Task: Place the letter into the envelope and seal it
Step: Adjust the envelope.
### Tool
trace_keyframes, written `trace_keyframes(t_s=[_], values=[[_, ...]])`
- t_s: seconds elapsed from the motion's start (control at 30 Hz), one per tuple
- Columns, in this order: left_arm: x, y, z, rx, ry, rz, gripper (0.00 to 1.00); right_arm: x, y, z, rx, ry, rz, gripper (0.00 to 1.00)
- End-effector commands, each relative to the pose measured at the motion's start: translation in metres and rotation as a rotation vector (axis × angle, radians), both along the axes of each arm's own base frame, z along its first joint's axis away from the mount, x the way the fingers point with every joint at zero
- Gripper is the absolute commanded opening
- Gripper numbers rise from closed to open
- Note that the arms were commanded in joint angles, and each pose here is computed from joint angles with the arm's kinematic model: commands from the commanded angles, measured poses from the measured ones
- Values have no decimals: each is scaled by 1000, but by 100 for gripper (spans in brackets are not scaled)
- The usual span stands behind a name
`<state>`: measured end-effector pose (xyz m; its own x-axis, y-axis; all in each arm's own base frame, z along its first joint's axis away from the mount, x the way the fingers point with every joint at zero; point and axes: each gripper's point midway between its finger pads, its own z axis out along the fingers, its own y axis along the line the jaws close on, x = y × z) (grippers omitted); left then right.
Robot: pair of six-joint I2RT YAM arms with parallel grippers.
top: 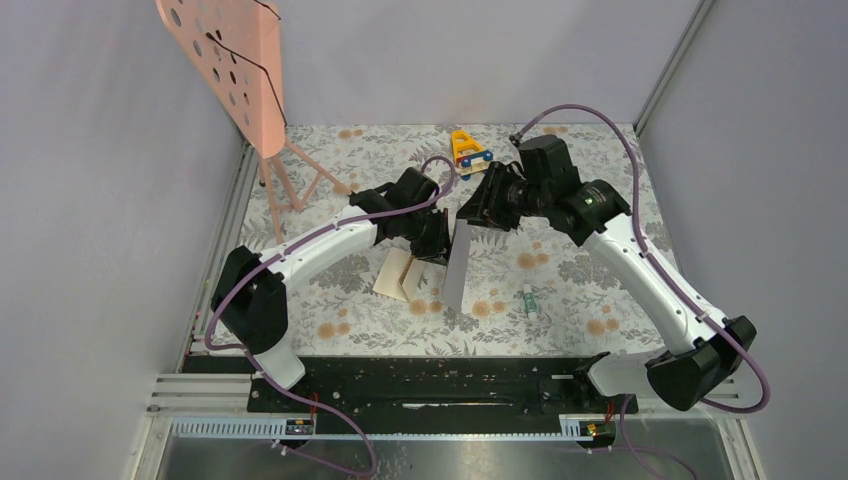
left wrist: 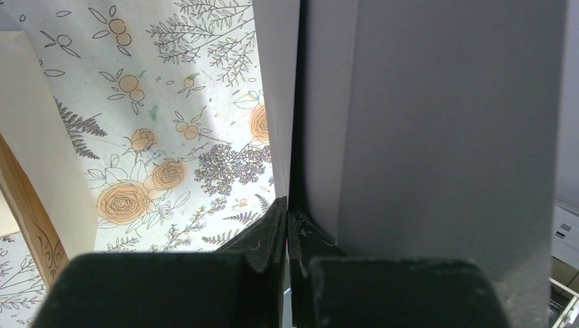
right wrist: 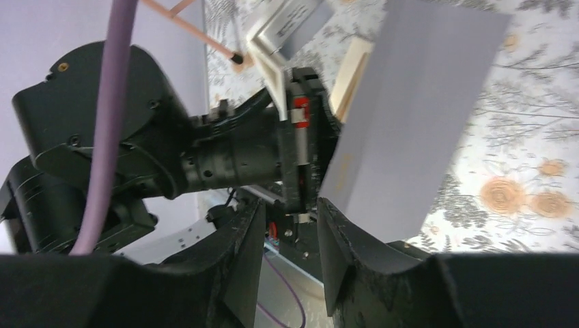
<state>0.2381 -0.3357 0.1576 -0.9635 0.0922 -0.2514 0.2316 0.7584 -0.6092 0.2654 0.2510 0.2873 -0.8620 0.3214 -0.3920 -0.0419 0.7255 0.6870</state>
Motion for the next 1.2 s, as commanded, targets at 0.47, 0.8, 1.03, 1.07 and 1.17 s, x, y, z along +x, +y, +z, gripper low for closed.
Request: trace_keyframes(t_s=[0.47,0.8,1.03,1.07,1.17], values=[[10,-4,36,-56,-99,5,0,6,53,-15,125,83,89,41],[9,-5,42,-75,-103,0,0,2,25,-62,-41,141,8,40],[9,-6,48,-87,-114,-3,0,4,5,-82,-163,160,-41,40],[8,-6,48,-87,-115,-4,0,4,1,-85,-189,162,-49,41],[8,-4,49,-88,-117,-1,0,4,-8,-91,-244,162,-58,44]])
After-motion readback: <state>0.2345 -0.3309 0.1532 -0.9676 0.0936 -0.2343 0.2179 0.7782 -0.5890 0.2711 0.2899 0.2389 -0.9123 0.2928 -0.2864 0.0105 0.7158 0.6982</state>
